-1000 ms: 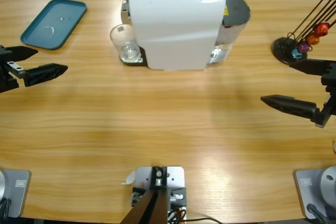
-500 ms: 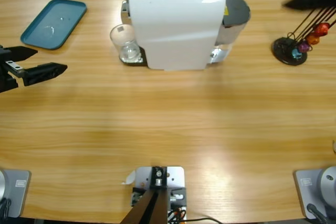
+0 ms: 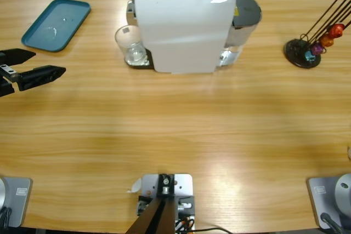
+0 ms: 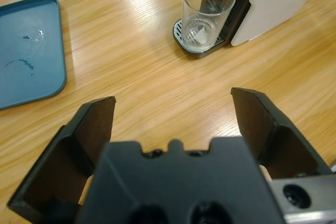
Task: Pour coffee
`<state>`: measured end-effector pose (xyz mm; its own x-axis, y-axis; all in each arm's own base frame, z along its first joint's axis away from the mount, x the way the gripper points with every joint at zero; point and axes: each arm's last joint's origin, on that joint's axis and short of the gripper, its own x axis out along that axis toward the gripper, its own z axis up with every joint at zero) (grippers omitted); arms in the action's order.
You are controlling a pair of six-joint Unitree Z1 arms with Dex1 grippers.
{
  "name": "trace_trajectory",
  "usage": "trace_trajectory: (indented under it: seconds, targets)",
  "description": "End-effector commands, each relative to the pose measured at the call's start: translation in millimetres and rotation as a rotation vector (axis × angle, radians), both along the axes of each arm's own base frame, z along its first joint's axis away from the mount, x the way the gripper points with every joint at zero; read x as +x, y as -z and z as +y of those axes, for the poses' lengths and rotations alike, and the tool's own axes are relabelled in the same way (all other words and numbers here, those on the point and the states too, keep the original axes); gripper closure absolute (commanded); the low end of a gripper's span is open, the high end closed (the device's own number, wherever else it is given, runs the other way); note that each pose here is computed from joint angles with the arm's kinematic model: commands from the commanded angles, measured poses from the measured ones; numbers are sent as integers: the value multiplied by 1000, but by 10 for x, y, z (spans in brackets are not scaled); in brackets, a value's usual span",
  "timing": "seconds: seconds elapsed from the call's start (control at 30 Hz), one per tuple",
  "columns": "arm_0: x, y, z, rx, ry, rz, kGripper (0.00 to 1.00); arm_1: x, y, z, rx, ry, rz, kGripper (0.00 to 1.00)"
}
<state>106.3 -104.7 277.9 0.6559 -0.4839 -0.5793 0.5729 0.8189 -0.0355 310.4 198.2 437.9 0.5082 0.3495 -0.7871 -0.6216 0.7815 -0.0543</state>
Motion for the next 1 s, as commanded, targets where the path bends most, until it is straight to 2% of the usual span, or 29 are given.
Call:
trace_trajectory:
  seconds: [0.03, 0.43, 0.7, 1.0]
  targets:
    - [-32, 79, 28, 19, 5, 6, 46, 150, 414, 333, -84, -60, 134, 1000]
    - [-19, 92, 10, 25, 8, 15, 46, 198, 505, 404, -104, -64, 156, 1000]
    - [-12, 95, 2, 27, 9, 18, 46, 238, 405, 418, -115, -56, 124, 1000]
    - [-13, 96, 3, 28, 9, 18, 46, 237, 428, 407, -135, -51, 129, 1000]
